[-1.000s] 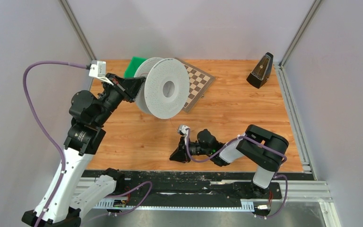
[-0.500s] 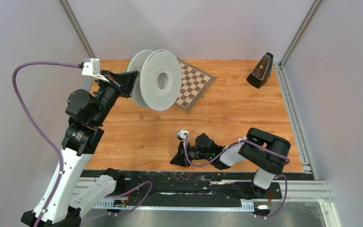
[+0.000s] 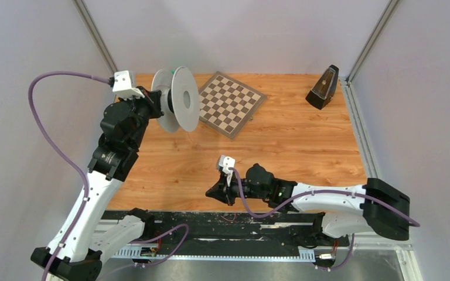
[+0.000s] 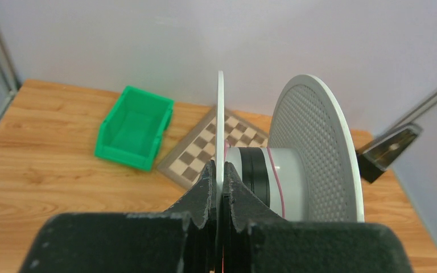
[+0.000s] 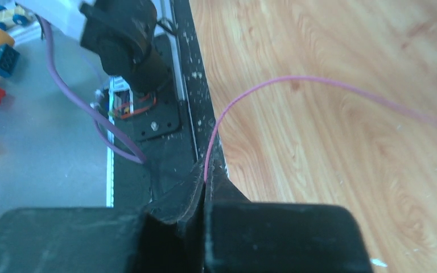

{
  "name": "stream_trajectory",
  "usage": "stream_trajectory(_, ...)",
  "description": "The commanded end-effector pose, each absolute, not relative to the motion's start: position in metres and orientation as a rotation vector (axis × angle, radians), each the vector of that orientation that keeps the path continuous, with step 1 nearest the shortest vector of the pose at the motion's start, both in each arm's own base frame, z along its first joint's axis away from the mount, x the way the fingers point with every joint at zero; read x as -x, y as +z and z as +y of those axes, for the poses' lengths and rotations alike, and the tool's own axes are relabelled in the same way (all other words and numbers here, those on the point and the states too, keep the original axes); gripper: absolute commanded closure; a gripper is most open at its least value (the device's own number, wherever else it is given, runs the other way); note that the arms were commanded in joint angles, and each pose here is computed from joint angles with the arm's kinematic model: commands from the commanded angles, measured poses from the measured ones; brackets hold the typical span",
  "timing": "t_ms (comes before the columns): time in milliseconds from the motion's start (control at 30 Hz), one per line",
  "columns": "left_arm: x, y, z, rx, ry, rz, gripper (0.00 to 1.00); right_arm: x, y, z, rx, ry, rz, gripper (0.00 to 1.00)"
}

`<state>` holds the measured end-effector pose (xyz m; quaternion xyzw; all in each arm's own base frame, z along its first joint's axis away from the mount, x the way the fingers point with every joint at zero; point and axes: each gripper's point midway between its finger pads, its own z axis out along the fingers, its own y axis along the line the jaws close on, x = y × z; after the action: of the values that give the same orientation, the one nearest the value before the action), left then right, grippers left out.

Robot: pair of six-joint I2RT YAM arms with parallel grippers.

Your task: Wrap the cables

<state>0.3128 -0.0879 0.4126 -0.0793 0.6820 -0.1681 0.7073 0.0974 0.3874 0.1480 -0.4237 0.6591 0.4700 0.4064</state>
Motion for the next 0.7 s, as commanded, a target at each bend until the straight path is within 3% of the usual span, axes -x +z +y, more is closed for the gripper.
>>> stream_trajectory(0, -0.323, 0.407, -0.069, 0.16, -0.192, 1.505, 1.0, -0.103, 0.2, 0.388, 1.086, 1.126, 1.59, 1.0)
stream_trajectory(333, -0.319, 0.332, -0.094, -0.055, 0.021, 1.693, 1.0, -0.097, 0.284, 0.391, 1.173, 1.123, 1.443, 1.0)
stream_trajectory(667, -0.292, 0.309, -0.137, -0.301, -0.089, 1.743, 1.0, -0.137, 0.375, 0.39, 1.054, 0.978, 1.249, 1.0)
